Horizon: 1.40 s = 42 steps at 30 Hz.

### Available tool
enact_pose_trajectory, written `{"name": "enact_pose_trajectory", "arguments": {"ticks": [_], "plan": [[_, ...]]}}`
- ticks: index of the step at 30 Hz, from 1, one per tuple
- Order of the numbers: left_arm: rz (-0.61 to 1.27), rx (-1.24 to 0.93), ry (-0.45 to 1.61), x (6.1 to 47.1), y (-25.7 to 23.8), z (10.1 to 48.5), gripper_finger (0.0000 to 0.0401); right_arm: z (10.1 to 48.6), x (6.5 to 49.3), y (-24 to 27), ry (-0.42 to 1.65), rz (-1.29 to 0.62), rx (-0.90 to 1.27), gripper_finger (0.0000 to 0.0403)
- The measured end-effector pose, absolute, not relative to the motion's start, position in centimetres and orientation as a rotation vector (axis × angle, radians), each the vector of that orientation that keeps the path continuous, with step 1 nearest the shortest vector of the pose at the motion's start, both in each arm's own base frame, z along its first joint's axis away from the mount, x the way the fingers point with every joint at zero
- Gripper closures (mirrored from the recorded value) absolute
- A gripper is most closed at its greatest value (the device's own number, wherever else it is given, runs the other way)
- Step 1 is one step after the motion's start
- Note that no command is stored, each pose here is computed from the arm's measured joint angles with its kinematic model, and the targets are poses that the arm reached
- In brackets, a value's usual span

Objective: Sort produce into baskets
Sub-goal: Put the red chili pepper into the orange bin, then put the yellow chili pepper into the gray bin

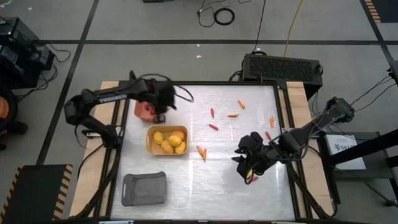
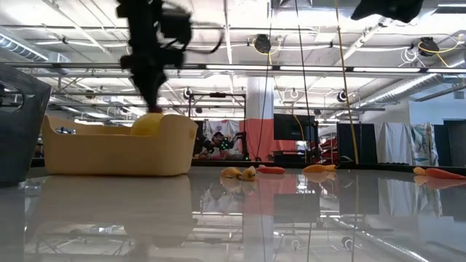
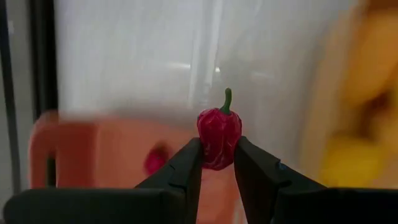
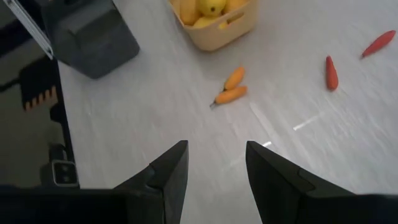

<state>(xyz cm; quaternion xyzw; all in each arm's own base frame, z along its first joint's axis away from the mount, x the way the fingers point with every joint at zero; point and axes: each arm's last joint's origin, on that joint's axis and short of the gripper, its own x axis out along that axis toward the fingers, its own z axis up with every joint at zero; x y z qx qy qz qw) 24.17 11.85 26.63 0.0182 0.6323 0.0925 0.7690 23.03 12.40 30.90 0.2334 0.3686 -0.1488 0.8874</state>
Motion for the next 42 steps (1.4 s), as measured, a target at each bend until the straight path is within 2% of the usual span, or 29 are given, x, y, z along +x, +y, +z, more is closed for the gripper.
{"name": "enact_pose_trajectory", "arguments": {"ticks": [8,15,24,28,35,42], "plan": [[0.411,-0.130,1.379,18.1,16.1,25.7,0.0309,31.1,23.7,11.5,0.732,-0.336,0.524,0.0250],[0.526,-0.275,1.398,16.3,17.4,23.9,0.0303,31.1,23.9,11.1,0.729,-0.351,0.528,0.0250],[0.597,-0.351,1.395,16.2,17.3,23.8,0.0218,31.0,23.8,11.2,0.753,-0.331,0.459,0.0250],[0.666,-0.456,1.389,16.1,17.0,24.1,0.0195,30.8,23.2,11.6,0.789,-0.317,0.430,0.0250],[0.452,-0.690,1.171,18.8,14.3,25.4,0.0192,30.3,21.7,13.2,0.882,-0.248,0.347,0.0250],[0.271,-0.629,0.906,24.1,8.4,27.5,0.0192,30.2,21.0,14.0,0.908,-0.188,0.242,0.0250]]}}
